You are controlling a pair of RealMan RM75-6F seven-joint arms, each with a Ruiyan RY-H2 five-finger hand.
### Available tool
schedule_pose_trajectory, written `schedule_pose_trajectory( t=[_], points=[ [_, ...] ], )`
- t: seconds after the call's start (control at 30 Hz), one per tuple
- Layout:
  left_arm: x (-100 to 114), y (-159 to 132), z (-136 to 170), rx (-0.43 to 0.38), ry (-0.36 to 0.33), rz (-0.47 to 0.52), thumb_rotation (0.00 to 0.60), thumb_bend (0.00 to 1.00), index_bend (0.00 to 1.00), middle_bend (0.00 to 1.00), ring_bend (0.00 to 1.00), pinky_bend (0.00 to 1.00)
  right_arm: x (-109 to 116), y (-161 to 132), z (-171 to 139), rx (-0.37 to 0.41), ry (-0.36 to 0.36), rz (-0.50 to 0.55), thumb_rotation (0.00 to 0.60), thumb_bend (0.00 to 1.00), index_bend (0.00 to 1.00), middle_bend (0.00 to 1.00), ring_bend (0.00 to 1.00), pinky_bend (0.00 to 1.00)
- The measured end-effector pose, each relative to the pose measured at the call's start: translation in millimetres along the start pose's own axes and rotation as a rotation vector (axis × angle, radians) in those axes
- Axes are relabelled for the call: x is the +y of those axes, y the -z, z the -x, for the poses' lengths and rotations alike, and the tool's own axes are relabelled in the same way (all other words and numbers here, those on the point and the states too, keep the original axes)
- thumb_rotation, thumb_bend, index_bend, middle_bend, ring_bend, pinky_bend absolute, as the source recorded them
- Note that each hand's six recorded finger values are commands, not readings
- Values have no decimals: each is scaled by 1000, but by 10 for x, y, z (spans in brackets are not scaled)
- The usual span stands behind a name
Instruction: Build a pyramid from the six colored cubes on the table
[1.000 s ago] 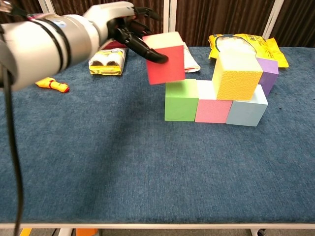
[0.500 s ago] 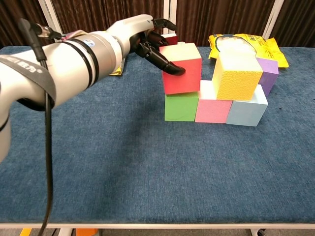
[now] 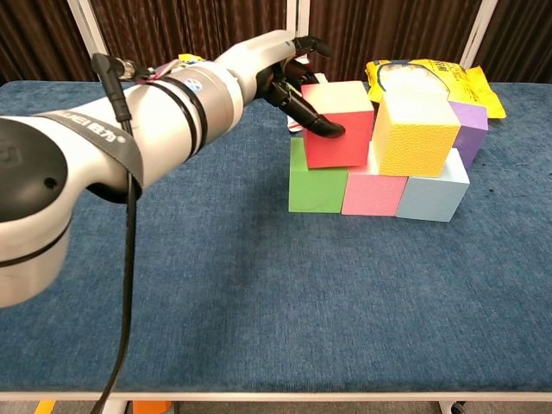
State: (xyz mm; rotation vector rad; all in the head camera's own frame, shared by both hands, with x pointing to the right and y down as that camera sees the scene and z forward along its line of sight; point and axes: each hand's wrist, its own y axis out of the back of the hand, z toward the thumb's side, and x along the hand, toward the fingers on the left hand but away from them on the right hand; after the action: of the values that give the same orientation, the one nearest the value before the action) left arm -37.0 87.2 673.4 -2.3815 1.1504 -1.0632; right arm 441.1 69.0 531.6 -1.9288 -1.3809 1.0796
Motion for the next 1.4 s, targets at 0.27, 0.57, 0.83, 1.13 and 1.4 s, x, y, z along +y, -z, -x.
schedule_pose_trajectory(
  t=[0.27,0.57,0.83,1.13,1.4],
  points=[
    [-67,-15,-53,7,12,13,600,204,90,579,173,92,14,52,-36,-12,0,-2,600,0,0,26,0,0],
    [-69,-35,-77,0,4,4,600,205,90,585,173,92,26,100,-56,-22,0,0,600,0,0,26,0,0],
    [-130,-5,-67,-1,11,-27,600,204,90,586,173,92,-9,108,-42,-20,-9,-1,600,0,0,26,0,0],
    [-126,21,-98,6,11,-14,600,204,90,585,173,92,-9,179,-53,-37,-11,3,600,0,0,26,0,0],
    [-138,-30,-98,-1,21,10,600,204,90,586,182,92,13,195,-55,-39,-10,-1,600,0,0,26,0,0]
  ],
)
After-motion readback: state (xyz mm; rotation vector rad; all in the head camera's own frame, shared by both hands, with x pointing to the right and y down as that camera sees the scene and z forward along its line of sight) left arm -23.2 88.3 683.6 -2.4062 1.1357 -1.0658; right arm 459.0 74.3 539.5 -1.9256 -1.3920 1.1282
